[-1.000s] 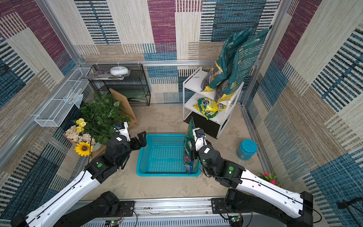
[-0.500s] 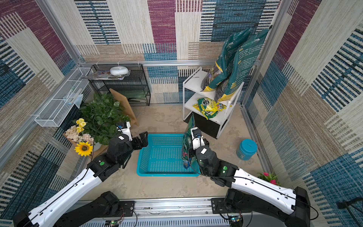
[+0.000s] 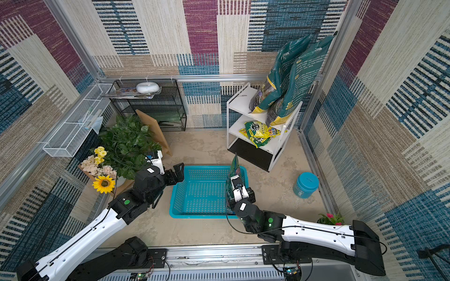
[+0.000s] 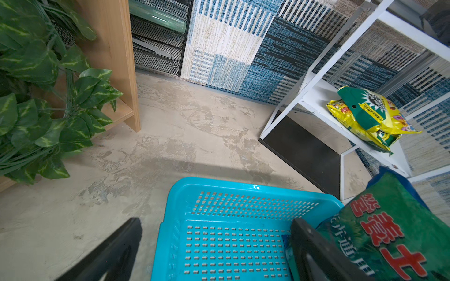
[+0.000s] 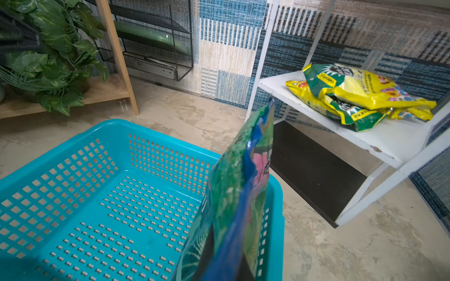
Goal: Take down the fertilizer bag from the shelf
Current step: Place the fertilizer bag in the storage box.
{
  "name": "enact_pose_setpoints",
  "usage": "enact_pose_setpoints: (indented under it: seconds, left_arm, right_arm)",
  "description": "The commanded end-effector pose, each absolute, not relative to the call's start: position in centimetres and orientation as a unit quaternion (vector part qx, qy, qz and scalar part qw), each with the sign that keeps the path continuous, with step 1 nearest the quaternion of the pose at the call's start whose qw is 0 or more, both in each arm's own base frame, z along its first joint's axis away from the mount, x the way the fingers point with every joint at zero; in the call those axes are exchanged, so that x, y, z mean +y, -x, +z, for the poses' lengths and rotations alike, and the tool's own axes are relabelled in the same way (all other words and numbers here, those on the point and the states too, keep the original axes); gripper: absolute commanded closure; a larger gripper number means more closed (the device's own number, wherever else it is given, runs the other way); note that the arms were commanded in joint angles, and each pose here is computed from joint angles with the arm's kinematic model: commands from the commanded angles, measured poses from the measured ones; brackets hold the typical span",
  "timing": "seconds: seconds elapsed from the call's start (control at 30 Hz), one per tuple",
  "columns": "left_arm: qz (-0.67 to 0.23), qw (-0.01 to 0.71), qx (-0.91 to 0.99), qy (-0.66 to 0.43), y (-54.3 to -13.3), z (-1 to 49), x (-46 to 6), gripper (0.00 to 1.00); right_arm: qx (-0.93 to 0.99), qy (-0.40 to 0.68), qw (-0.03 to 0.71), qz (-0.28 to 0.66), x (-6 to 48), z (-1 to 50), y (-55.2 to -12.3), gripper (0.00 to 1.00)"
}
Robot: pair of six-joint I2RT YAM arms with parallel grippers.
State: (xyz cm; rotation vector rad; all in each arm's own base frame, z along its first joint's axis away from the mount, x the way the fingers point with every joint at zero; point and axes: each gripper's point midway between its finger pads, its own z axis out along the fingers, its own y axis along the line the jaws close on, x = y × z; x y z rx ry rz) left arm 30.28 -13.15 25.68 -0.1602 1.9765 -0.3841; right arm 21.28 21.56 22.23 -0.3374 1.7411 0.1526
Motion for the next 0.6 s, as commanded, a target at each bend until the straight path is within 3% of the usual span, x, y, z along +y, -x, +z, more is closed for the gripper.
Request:
enact_pose_setpoints:
  seconds: [0.0, 0.17, 0.2, 0.37, 0.5, 0.57]
  left_arm:
    - [-0.165, 0.540, 0.822, 0.068, -30.5, 26.2, -13.2, 0.01]
    - [-0.164, 0.540, 0.823, 0.067, -30.5, 26.1, -13.2, 0.01]
    - [-0.165, 0.541, 0.822, 0.068, -30.5, 26.2, -13.2, 0.01]
    - [-0.167, 0.542, 0.821, 0.067, -30.5, 26.2, -13.3, 0.01]
    - [-0.167, 0.540, 0.822, 0.067, -30.5, 26.1, -13.3, 0.01]
    - [-0.174, 0.541, 0.821, 0.060, -30.5, 26.3, -13.6, 0.01]
  right_arm:
    - [0.763, 0.076, 0.636, 0.087, 20.1, 23.2, -21.2, 1.00]
    - [0.776, 0.063, 0.617, 0.118, 19.3, 22.6, -20.5, 1.00]
    - [0.778, 0.062, 0.613, 0.123, 19.1, 22.5, -20.4, 0.96]
    - [0.780, 0.066, 0.598, 0.171, 18.7, 22.8, -19.4, 0.68]
    - [0.771, 0.086, 0.594, 0.213, 19.1, 23.3, -18.5, 0.37]
    - [0.765, 0.082, 0.599, 0.220, 18.6, 24.5, -18.4, 0.31]
